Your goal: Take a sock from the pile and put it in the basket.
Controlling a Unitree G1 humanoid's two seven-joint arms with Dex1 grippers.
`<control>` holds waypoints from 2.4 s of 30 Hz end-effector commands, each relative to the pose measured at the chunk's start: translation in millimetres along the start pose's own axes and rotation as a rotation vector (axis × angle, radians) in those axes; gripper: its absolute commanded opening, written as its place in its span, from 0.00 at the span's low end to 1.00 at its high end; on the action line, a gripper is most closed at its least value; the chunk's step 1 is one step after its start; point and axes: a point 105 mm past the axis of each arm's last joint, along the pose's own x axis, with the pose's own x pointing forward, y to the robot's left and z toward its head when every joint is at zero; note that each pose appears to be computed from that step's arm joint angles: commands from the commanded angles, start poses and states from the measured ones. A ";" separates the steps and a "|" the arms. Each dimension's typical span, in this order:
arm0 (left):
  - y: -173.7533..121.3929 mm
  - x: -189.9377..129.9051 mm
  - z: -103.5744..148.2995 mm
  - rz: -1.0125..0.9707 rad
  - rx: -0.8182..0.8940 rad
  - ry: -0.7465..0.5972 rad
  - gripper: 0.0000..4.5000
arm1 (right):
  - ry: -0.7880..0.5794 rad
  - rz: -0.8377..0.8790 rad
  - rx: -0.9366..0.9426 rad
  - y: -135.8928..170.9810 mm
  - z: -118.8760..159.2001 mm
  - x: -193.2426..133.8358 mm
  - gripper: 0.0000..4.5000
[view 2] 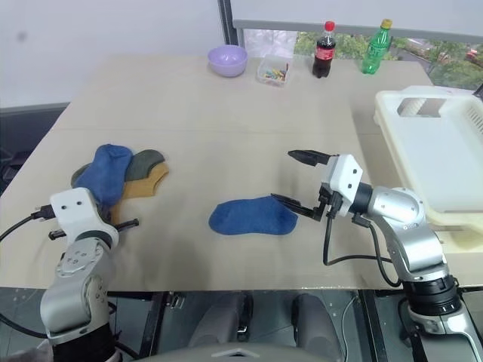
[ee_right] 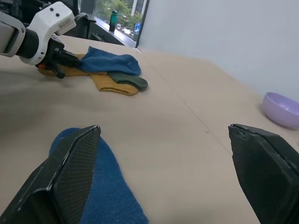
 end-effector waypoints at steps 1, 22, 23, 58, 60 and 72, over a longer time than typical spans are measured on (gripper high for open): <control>-5.1 -6.7 11.6 -0.081 -0.089 -0.062 0.01 | -0.026 0.008 -0.030 0.2 9.9 2.6 1.00; -133.1 -31.9 35.6 -0.742 -0.335 0.020 0.01 | -0.010 -0.013 -0.033 -4.1 12.2 0.2 1.00; -139.9 -32.6 37.3 -0.771 -0.334 0.025 0.01 | -0.008 -0.017 -0.033 -4.3 12.3 -0.3 1.00; -117.4 7.1 85.5 -0.941 0.194 -0.135 0.64 | 0.263 -0.064 -0.130 0.2 -60.6 89.2 1.00; -109.5 20.0 84.7 -0.903 0.260 -0.152 0.64 | 0.281 -0.058 -0.137 0.9 -67.4 100.1 1.00; -115.2 66.5 72.6 -1.037 0.695 -0.274 0.64 | 0.351 -0.065 -0.166 -0.6 -81.1 145.2 1.00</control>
